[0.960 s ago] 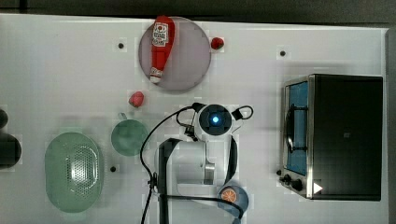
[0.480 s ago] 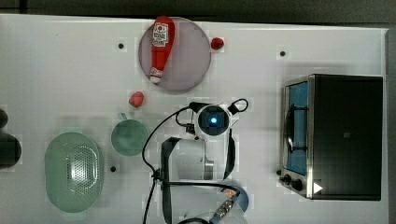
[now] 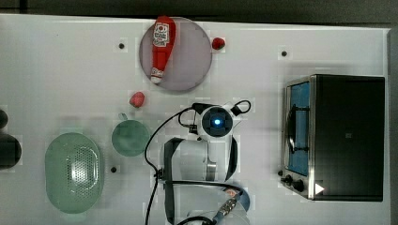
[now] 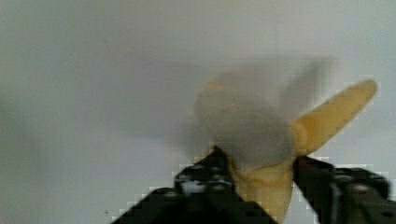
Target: Pick Banana and place it in mug.
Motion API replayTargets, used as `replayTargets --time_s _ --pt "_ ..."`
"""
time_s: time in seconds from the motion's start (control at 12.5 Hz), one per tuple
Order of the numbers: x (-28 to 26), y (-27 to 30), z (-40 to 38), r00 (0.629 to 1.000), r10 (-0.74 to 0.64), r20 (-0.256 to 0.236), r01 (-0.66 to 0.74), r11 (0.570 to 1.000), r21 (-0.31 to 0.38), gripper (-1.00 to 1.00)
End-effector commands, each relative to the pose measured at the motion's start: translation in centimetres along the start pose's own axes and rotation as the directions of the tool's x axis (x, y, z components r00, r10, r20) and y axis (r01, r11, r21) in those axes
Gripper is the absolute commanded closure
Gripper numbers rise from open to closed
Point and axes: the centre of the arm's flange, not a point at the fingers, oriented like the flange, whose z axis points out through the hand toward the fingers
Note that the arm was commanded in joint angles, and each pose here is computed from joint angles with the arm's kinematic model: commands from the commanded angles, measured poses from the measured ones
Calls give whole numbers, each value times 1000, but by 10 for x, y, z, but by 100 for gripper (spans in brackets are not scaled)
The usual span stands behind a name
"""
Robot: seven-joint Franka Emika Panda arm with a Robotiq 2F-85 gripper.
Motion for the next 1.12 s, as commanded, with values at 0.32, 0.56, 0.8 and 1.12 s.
replayTargets --time_s 0.32,0.56,0.8,1.12 --pt "11 1 -55 994 -16 -109 17 1000 7 40" --pt "12 -9 -129 980 -21 -197 25 1000 17 40" --pt "-8 -33 -193 992 32 -125 -29 999 23 40" --pt "-39 -87 -259 994 100 -39 -101 995 -15 40"
